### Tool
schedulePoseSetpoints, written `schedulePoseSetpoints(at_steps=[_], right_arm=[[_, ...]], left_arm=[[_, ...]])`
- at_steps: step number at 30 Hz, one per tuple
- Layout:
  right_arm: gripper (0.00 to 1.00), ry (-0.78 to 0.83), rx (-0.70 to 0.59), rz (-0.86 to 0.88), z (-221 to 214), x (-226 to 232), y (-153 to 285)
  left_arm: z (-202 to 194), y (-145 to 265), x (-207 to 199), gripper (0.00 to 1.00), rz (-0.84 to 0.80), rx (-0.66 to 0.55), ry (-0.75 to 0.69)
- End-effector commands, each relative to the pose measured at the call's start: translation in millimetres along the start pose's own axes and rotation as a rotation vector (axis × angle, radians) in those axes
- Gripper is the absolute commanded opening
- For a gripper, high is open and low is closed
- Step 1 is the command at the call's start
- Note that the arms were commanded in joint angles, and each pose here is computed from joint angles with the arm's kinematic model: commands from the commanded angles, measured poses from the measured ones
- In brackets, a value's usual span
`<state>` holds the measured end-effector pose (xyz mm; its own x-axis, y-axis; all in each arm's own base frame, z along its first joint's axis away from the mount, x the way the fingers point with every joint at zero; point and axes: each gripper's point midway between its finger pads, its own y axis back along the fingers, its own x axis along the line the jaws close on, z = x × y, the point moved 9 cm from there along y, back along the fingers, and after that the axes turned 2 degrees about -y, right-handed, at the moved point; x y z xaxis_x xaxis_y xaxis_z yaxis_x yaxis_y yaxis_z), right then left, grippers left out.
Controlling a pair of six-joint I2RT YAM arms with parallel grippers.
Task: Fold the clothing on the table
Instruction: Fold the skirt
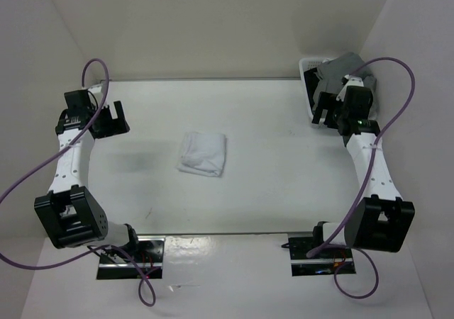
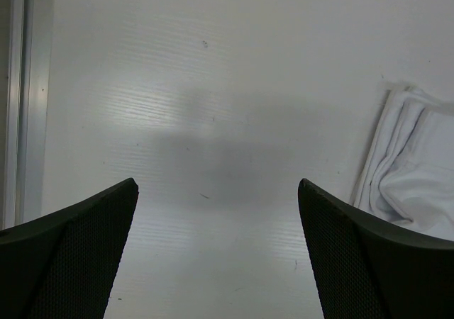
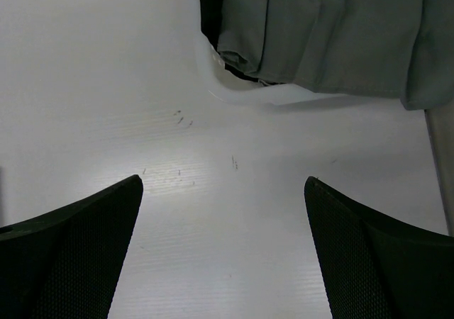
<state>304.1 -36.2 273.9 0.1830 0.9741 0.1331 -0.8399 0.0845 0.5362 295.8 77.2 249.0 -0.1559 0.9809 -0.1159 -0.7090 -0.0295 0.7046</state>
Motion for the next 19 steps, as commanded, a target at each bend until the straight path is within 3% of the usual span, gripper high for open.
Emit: schedulePoseSetpoints(at_steps=[1, 11, 19], right_arm=[[0.99, -0.007, -0.016, -0.042, 2.6, -3.6, -9.8], [0.99, -0.006, -0.087, -0.022, 11.8, -0.9, 7.7], [0.99, 0.003, -0.072, -0.016, 11.4, -0.6, 6.1]], left_arm=[[5.1, 1.6, -2.1, 0.99, -0.021, -0.037, 0.002], [6.5, 1.3, -2.4, 0.99, -0.03, -0.047, -0.009], [5.6, -1.4, -1.5, 0.99, -0.03, -0.038, -0.017]])
